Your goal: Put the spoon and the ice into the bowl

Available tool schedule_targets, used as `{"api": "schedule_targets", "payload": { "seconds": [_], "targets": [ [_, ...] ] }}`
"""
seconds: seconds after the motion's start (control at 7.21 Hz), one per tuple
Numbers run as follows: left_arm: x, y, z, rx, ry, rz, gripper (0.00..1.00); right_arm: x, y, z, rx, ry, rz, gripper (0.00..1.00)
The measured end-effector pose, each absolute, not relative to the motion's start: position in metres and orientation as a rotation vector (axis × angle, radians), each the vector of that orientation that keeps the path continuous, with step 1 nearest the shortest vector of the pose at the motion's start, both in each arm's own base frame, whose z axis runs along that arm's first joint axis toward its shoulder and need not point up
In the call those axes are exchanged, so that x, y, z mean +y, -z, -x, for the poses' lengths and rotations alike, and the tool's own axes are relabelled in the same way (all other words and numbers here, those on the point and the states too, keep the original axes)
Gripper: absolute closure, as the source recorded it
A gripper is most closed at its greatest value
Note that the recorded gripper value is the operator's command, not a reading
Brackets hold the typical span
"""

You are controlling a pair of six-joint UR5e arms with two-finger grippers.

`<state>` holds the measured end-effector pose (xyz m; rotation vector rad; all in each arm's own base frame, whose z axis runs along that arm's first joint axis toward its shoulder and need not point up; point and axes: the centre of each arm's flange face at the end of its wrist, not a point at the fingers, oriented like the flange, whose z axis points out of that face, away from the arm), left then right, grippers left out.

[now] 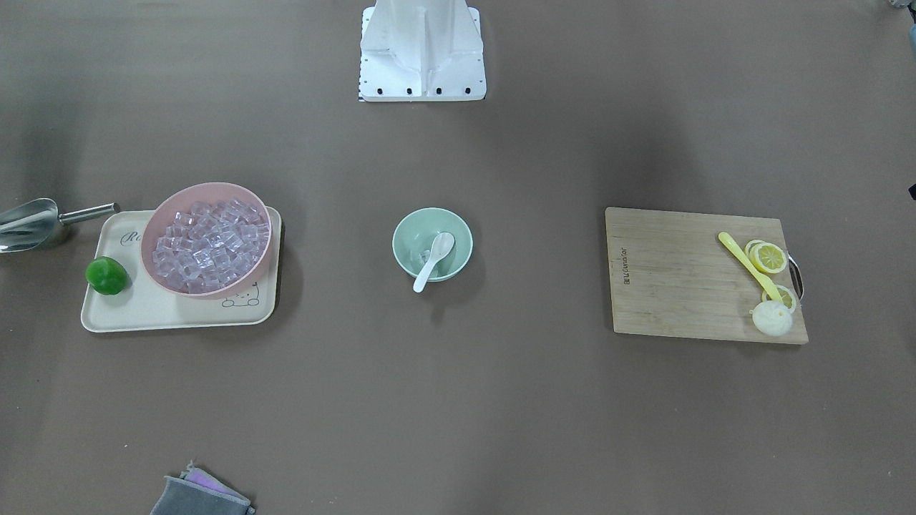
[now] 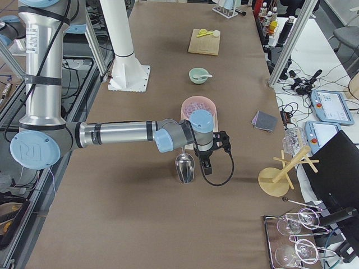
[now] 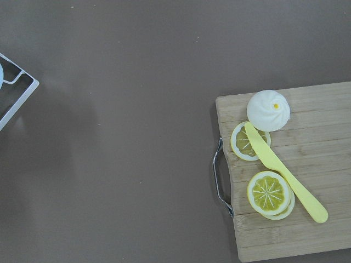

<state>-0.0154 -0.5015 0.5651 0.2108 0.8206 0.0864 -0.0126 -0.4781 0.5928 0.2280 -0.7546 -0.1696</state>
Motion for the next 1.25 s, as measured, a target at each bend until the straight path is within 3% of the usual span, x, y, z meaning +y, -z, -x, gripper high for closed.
{"api": "schedule_targets", "payload": {
  "seconds": [1.25],
  "targets": [
    [-0.49,-0.585,0.025,0.783,-0.069,-0.223,0.02,-0.476,-0.6,0.01,-0.754,0.152,-0.213,0.0]
  ]
}}
